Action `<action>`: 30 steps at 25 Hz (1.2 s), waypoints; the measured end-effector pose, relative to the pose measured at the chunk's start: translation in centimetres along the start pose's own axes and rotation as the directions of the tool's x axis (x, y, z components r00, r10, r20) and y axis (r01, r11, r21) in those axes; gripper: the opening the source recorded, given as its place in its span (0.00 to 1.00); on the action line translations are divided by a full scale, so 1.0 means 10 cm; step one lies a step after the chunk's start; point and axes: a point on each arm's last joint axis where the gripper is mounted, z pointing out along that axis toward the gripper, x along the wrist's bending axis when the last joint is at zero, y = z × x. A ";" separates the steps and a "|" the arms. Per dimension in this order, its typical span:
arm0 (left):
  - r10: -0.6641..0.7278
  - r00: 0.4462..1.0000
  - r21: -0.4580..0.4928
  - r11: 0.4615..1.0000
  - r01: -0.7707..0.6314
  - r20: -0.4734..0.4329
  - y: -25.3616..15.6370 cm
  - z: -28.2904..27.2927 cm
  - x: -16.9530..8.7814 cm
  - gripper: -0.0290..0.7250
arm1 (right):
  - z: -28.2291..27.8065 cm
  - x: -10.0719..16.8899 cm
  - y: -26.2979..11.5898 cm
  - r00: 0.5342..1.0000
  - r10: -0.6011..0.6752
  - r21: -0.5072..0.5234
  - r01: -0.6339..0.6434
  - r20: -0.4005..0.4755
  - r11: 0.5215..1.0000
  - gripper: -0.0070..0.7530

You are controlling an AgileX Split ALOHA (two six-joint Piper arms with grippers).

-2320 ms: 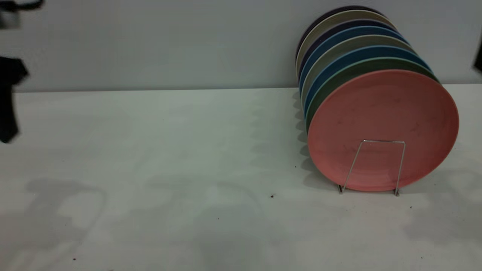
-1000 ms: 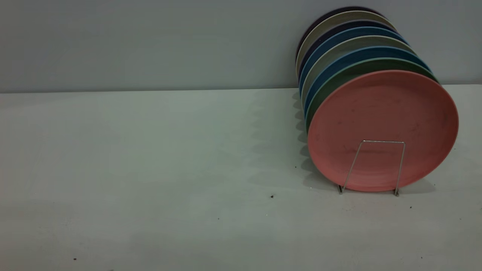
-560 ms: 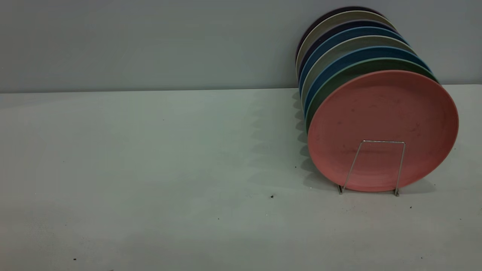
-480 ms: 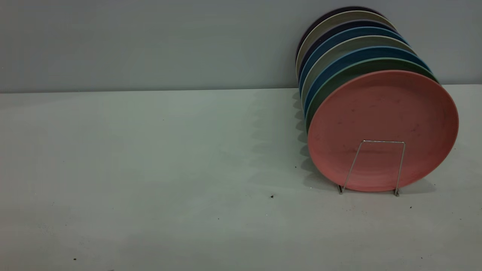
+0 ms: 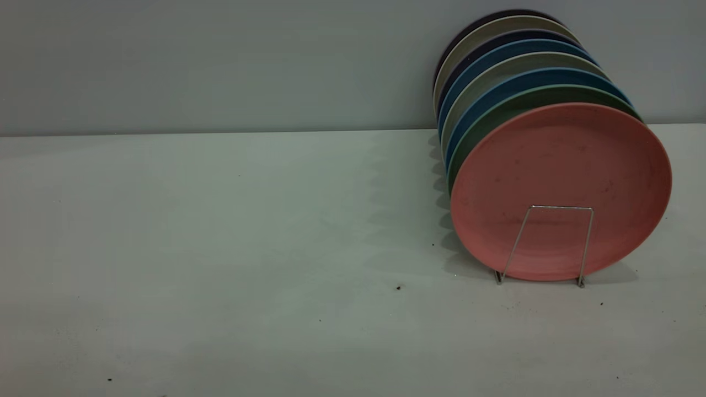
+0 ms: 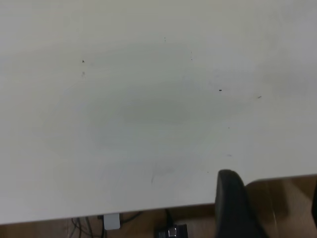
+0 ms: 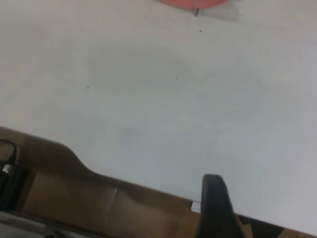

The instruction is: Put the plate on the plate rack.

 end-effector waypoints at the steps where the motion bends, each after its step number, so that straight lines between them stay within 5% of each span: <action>1: 0.000 1.000 0.000 1.000 0.000 0.000 0.00 0.00 0.00 0.59 | 0.00 0.00 0.00 1.000 0.000 0.000 0.000 0.000 1.000 0.68; 8: 0.002 1.000 -0.019 1.000 -0.002 0.002 -0.02 -0.02 0.00 0.59 | -0.04 0.01 -0.03 1.000 -0.005 -0.036 0.005 0.007 0.999 0.68; 16: 0.003 1.000 -0.135 0.991 -0.003 -0.002 -0.14 -0.12 0.00 0.59 | -0.28 0.09 -0.25 0.998 -0.029 -0.256 0.042 0.055 0.966 0.68; 30: 0.003 1.000 -0.138 0.990 -0.003 -0.003 -0.14 -0.12 0.00 0.59 | -0.29 0.10 -0.27 0.998 -0.030 -0.266 0.045 0.057 0.963 0.68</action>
